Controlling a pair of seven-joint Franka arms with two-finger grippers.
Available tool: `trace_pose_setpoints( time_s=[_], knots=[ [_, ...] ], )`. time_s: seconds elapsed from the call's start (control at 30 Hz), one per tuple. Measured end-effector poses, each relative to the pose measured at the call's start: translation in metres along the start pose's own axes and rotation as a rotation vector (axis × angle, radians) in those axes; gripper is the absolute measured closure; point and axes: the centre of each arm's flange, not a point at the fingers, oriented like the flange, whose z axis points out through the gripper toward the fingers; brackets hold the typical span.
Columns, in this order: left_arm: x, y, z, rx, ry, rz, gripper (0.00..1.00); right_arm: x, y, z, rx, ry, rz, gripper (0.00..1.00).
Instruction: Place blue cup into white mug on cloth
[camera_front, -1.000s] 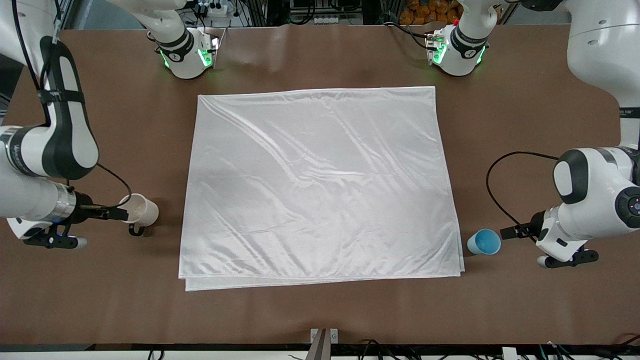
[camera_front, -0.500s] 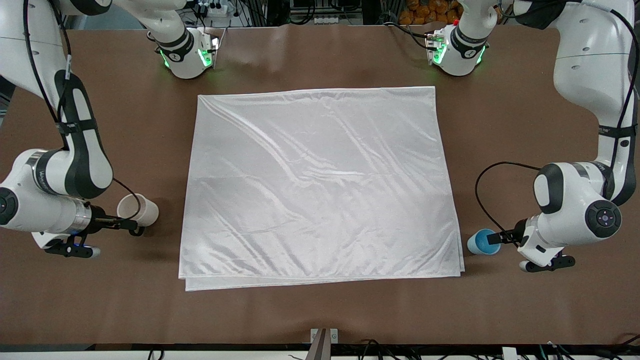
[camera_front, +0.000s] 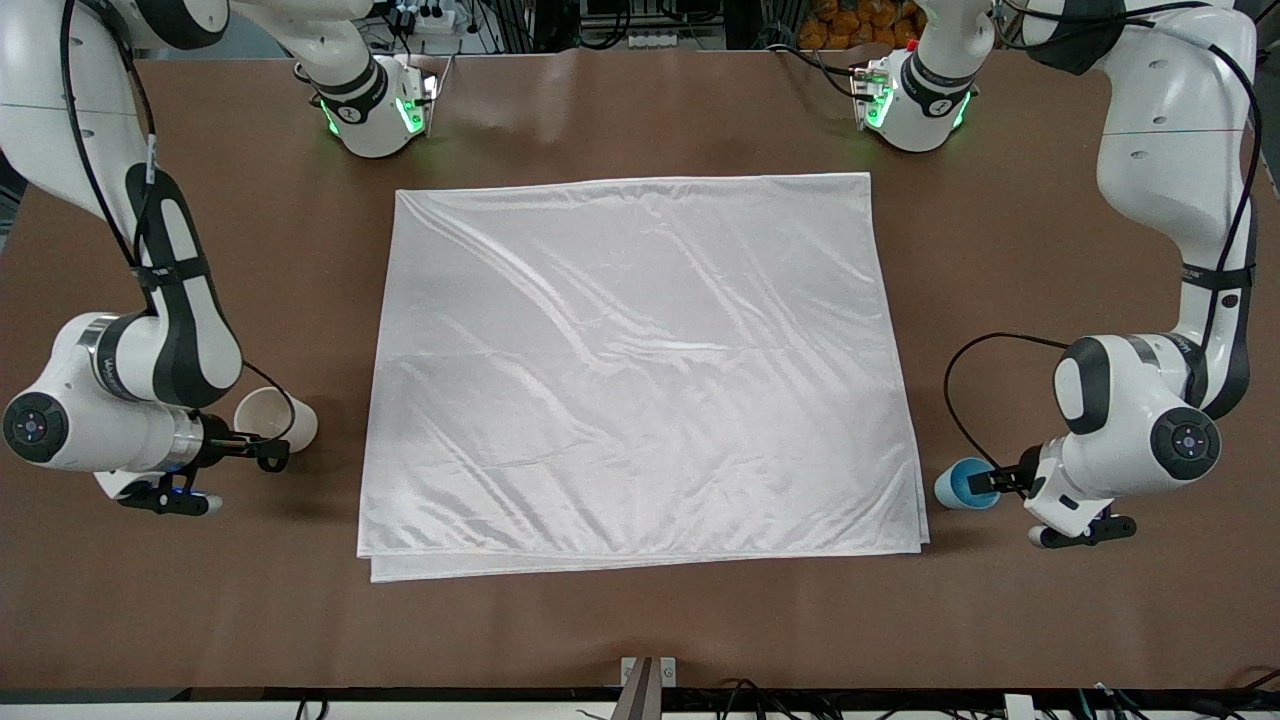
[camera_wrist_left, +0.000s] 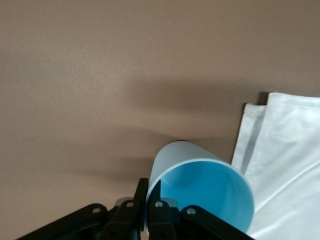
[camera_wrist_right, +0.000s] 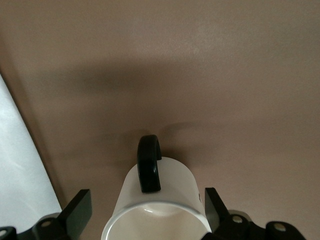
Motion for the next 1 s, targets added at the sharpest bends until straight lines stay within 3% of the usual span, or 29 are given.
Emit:
trace_pose_setpoints(
  time_s=[0.13,0.63,0.87,1.0],
  knots=[
    [0.001,0.000,-0.002,0.000,0.005,0.000,0.96,0.000,-0.003,0.000,0.001,0.001,-0.004,0.81],
    [0.012,0.002,-0.066,0.002,0.105,0.042,0.96,0.004,-0.056,-0.016,0.004,0.022,-0.002,0.81],
    [0.012,0.002,-0.101,0.023,0.152,0.079,0.96,-0.003,-0.113,-0.027,-0.003,-0.008,0.061,0.81],
    [0.010,0.004,-0.113,0.023,0.160,0.089,0.96,-0.008,-0.148,-0.037,0.028,-0.021,0.108,0.81]
  ],
)
